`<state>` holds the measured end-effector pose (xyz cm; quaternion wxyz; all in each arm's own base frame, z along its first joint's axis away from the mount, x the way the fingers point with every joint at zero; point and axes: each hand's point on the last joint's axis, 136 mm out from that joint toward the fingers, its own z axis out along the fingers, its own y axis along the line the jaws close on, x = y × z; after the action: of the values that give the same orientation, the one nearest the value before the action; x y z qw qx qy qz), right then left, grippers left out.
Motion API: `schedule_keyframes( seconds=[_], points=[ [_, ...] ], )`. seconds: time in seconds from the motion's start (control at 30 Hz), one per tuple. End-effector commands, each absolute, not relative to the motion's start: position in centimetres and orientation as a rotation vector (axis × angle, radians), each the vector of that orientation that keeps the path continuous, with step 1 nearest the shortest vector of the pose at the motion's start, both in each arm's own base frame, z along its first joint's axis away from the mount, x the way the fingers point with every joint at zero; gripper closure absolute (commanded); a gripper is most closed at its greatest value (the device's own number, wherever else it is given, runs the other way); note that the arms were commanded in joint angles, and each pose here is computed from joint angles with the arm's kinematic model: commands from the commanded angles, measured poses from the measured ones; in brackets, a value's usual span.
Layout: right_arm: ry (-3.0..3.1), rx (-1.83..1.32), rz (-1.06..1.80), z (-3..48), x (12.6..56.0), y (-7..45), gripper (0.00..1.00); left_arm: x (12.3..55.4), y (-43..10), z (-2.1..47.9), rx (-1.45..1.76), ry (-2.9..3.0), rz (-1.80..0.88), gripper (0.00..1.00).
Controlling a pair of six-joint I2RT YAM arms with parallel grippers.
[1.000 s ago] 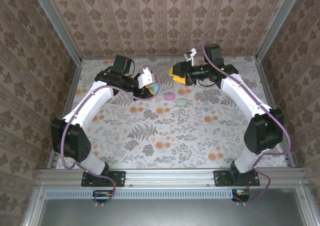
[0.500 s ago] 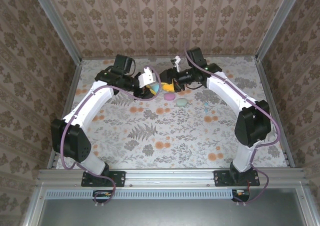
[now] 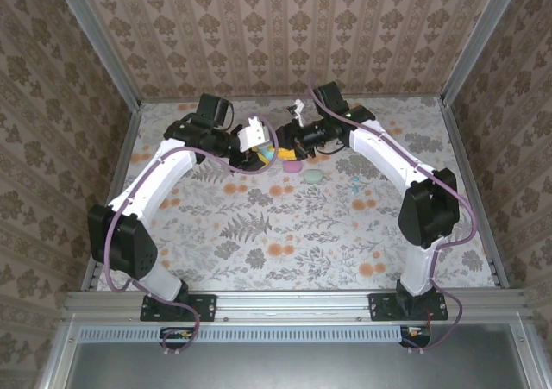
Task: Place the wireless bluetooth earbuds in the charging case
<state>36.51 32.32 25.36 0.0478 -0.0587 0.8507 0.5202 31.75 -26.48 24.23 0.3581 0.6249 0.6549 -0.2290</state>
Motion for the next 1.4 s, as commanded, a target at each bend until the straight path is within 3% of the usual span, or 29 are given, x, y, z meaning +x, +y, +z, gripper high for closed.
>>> schedule_keyframes(
  seconds=[0.0, 0.6, 0.83, 0.93, 1.0, 1.13, 1.37],
  points=[
    [2.628, -0.176, 1.533, 24.6, 36.7, 32.4, 0.59, 31.4, -26.6, 26.1, 1.635, 1.626, -0.574, 0.67],
    [2.652, -0.188, 1.515, 23.7, 36.9, 33.0, 0.61, 31.1, -27.3, 26.0, 1.670, 1.615, -0.531, 0.67],
    [2.622, -0.212, 1.511, 24.6, 36.8, 32.6, 0.73, 31.3, -26.9, 25.6, 1.673, 1.636, -0.501, 0.66],
    [2.597, -0.244, 1.547, 25.4, 36.4, 32.7, 0.77, 31.5, -26.8, 25.5, 1.663, 1.641, -0.480, 0.52],
    [2.553, -0.256, 1.598, 26.3, 36.4, 32.6, 0.80, 31.8, -26.8, 25.8, 1.637, 1.629, -0.469, 0.37],
    [2.444, -0.226, 1.711, 28.0, 37.1, 31.7, 0.81, 32.3, -25.9, 27.2, 1.505, 1.582, -0.556, 0.28],
    [2.265, -0.215, 1.941, 31.5, 37.9, 29.7, 0.80, 32.6, -23.8, 30.5, 1.241, 1.425, -0.800, 0.26]
  ],
)
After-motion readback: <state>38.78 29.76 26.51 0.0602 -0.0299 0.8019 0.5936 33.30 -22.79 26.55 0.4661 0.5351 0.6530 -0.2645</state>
